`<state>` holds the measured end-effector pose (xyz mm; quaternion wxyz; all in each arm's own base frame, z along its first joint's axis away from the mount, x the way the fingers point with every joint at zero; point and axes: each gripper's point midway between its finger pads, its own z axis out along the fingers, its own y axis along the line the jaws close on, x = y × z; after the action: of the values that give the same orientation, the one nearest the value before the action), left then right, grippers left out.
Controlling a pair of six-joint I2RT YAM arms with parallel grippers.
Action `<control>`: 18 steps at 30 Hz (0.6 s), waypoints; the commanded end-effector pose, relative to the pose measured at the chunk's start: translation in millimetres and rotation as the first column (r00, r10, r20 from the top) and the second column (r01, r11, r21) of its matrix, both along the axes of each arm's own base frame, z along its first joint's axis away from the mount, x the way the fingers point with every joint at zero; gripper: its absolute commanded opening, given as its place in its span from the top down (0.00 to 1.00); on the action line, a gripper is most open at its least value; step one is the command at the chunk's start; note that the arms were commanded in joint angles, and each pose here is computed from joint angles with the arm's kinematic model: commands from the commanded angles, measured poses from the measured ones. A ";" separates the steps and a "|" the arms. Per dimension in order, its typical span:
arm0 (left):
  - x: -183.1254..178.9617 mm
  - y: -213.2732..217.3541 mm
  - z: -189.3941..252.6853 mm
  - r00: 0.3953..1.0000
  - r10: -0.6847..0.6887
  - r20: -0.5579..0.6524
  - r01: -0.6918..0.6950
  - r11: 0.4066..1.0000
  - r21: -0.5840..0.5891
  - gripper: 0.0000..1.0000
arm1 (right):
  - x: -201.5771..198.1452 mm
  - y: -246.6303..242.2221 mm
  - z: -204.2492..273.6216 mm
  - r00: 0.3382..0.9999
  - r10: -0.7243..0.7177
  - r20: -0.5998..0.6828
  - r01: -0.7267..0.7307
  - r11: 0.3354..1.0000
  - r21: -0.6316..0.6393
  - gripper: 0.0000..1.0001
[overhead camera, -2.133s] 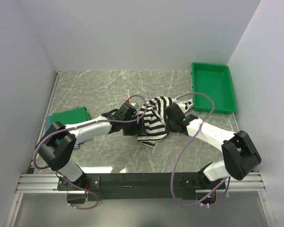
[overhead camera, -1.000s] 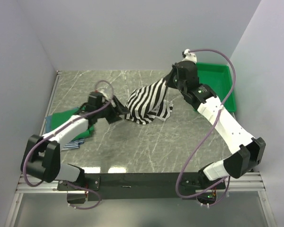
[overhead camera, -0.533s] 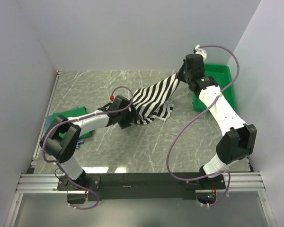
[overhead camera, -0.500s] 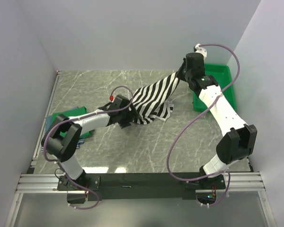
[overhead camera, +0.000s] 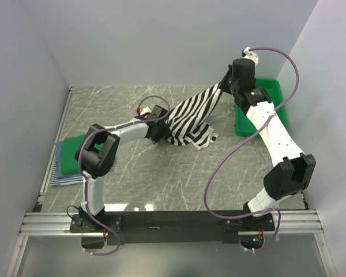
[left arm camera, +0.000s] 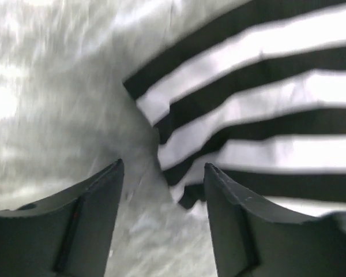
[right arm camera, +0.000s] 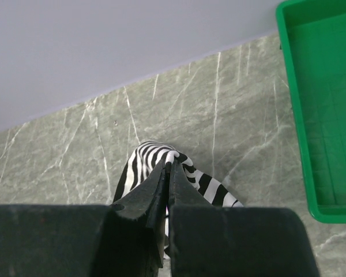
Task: Fold and stack the tank tops
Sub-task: Flatten the tank top out
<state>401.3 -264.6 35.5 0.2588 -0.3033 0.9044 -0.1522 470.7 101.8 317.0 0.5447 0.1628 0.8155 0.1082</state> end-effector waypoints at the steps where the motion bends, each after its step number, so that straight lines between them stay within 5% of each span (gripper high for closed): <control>1: 25.0 24.4 -5.3 0.998 0.062 0.017 -0.064 0.992 0.108 0.47 | -0.2 -4.5 27.7 0.998 -0.005 0.064 0.003 1.000 0.023 1.00; 3: 34.5 29.7 -9.0 0.998 0.054 0.012 -0.055 0.991 0.120 0.65 | -3.6 -3.4 25.6 0.998 0.004 0.059 -0.006 0.999 0.032 1.00; 4: 44.9 35.3 -9.4 0.998 0.065 0.011 -0.065 0.991 0.117 0.82 | -5.1 -3.2 23.9 0.999 0.006 0.054 -0.008 0.999 0.039 1.00; 8: 63.8 48.1 10.2 0.997 0.051 0.063 -0.057 0.994 0.097 1.00 | -18.2 0.9 29.9 0.997 0.037 0.066 -0.041 0.997 0.060 1.00; 18: 72.4 92.9 116.9 0.977 0.006 0.213 -0.034 0.991 0.129 1.00 | -64.2 11.8 95.9 0.977 0.118 0.180 -0.139 0.985 0.106 1.00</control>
<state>463.3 -187.4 66.4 0.3100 -0.3000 0.8967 -0.0991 436.3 112.0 341.4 0.5391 0.1431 0.8136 0.1640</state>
